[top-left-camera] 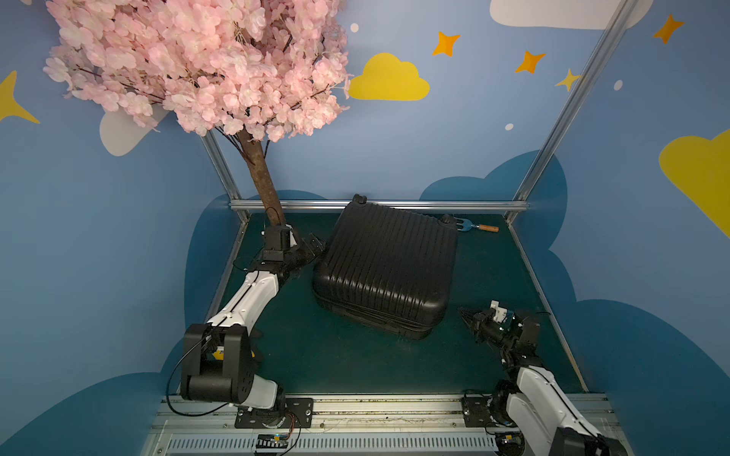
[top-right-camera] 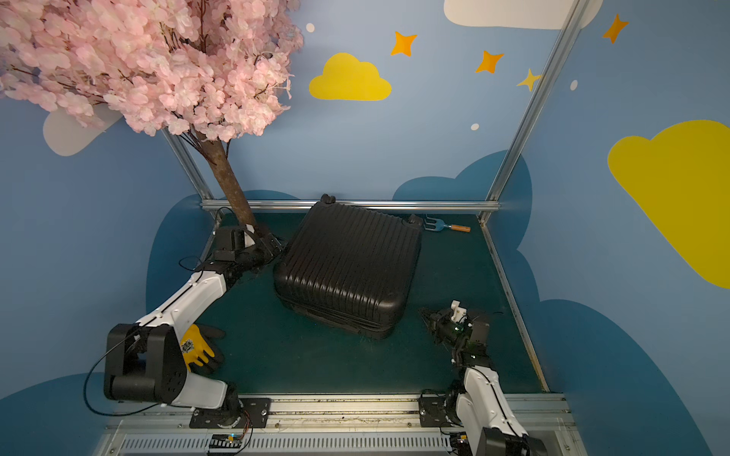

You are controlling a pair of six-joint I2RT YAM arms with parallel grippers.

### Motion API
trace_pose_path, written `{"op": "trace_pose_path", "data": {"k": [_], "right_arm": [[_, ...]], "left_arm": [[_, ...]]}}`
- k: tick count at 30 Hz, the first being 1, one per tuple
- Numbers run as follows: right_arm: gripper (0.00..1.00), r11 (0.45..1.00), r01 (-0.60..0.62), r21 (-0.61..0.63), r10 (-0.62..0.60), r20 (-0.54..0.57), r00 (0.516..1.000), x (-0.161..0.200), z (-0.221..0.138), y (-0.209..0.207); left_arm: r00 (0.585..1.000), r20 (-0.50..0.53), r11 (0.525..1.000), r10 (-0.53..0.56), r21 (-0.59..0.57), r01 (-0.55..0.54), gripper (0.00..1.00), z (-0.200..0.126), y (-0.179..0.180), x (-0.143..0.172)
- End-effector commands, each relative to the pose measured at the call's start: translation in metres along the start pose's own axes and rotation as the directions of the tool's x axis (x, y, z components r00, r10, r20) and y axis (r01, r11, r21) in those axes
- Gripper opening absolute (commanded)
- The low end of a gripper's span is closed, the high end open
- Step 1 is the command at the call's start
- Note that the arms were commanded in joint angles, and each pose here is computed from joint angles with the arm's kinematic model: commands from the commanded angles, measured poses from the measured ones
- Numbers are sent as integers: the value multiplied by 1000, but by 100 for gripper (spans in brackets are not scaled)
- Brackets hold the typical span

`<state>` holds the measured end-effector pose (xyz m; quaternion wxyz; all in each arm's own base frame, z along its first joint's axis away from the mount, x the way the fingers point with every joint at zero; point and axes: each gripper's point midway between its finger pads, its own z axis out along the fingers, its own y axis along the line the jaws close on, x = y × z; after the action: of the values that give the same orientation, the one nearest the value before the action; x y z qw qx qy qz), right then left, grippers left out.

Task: Open the suitcase zippers
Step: Unzip the zipper on the suitcase.

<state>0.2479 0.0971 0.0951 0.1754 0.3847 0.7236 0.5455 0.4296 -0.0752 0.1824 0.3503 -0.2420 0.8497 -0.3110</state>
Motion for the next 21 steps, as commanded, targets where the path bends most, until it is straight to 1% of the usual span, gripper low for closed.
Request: {"op": "trace_pose_path", "data": {"k": [1,3,5,6,9,13,14,15,18,21], "right_arm": [[0,1000,-3,-24,0,-108,994,9,8,13],[0,999,-32,-18,28,-197,980,16,15,18],[0,999,-10,-52,-5,-275,961,23,23,26],[0,998,-16,-65,-4,-295,955,25,27,28],[0,989,-4,-146,-45,-330,943,27,33,41],[0,975,-27,-219,-57,-370,927,34,41,51],[0,973,-37,-229,-57,-388,920,37,43,53],[0,976,-49,-214,-44,-409,911,40,47,50],[0,973,-26,-231,-73,-412,908,47,48,56],[0,961,-6,-275,-114,-419,901,52,42,74]], "left_arm": [[996,-94,1000,-2,-5,1,96,10,8,24],[994,-109,1000,-6,-9,5,95,12,10,27],[992,-126,1000,-16,-12,15,95,14,13,31],[991,-133,1000,-20,-9,19,95,15,13,32],[987,-155,999,-33,0,33,94,16,14,38],[979,-198,999,-43,15,47,93,18,13,52],[977,-211,999,-43,22,48,93,19,12,57],[975,-219,998,-44,24,51,93,18,11,60],[968,-244,997,-55,40,67,92,16,9,69],[968,-246,996,-55,50,69,92,8,7,72]]}}
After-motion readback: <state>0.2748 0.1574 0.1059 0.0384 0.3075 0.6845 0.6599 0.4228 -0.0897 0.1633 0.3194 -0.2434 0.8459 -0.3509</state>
